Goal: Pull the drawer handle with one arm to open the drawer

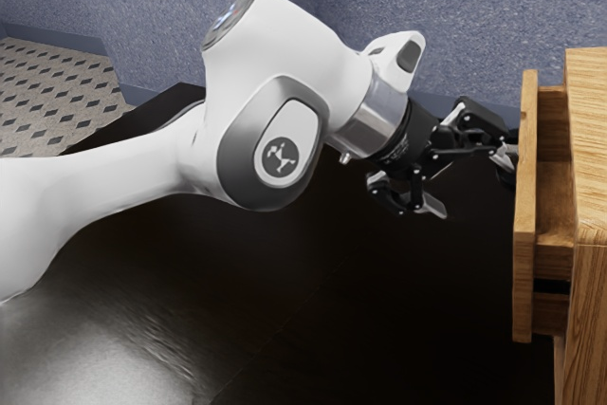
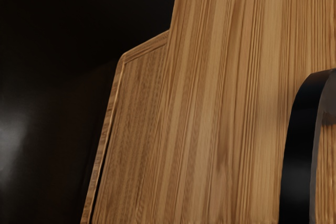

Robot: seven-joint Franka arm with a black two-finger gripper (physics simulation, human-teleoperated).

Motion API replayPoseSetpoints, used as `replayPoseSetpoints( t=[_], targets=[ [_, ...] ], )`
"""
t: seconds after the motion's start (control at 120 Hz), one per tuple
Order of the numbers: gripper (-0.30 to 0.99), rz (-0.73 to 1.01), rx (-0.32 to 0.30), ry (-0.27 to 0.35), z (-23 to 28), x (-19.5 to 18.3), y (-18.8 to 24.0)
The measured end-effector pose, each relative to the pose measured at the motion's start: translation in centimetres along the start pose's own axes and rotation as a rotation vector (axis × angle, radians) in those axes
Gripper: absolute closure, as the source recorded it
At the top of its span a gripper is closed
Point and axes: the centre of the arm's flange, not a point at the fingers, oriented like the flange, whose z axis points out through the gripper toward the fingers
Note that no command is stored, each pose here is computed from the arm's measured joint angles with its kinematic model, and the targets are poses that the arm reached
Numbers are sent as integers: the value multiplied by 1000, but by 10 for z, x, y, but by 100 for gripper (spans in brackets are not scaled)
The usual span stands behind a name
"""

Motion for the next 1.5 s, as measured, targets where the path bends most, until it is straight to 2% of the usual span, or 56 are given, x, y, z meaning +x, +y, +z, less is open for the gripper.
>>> replayPoseSetpoints(
  t=[0.45,1.5],
  targets=[
    [0,-72,-15,61,-35,21,-49],
    [0,-223,-41,98,-99,43,-155]
  ],
)
